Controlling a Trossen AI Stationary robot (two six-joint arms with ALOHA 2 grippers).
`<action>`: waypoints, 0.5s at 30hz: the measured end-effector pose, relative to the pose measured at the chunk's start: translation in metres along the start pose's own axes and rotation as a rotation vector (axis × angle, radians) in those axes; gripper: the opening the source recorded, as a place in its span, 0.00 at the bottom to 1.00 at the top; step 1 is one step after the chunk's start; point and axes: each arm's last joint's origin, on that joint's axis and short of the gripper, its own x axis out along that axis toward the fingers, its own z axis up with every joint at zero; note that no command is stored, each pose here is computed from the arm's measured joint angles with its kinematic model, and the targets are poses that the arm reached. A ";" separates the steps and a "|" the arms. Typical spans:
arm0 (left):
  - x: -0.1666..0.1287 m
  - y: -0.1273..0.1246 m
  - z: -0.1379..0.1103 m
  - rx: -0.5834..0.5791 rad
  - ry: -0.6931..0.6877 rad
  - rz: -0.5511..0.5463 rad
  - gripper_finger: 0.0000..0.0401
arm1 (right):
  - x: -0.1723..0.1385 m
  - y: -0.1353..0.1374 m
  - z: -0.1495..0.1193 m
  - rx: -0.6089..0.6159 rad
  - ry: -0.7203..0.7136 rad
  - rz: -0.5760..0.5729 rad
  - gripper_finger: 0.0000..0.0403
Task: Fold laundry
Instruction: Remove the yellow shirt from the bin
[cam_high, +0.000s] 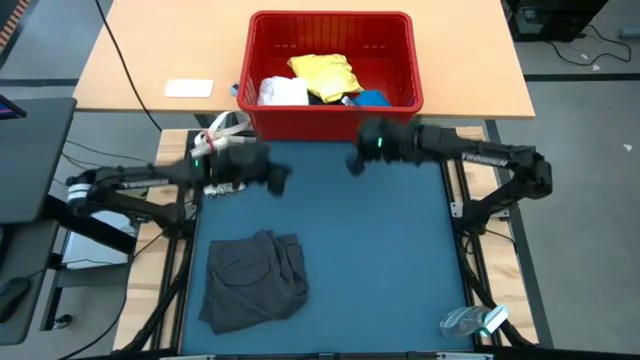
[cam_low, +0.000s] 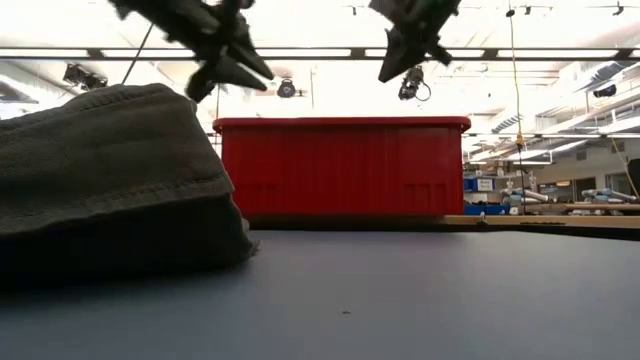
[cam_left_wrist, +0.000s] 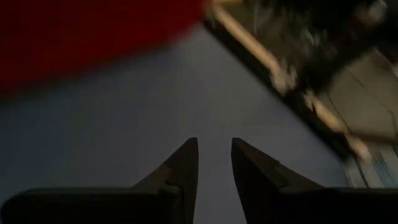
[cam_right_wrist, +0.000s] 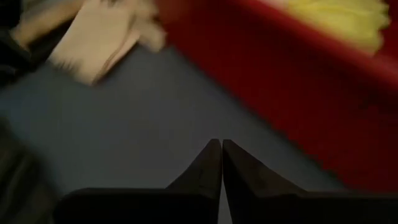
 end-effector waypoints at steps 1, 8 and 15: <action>0.002 0.008 0.017 0.004 -0.023 -0.002 0.26 | 0.004 -0.010 0.007 0.028 -0.017 -0.002 0.05; 0.013 0.073 0.115 0.135 -0.150 0.093 0.26 | 0.017 -0.070 0.044 0.114 -0.210 -0.100 0.03; 0.059 0.149 0.154 0.125 -0.063 0.106 0.26 | 0.047 -0.133 0.051 0.183 -0.187 -0.294 0.03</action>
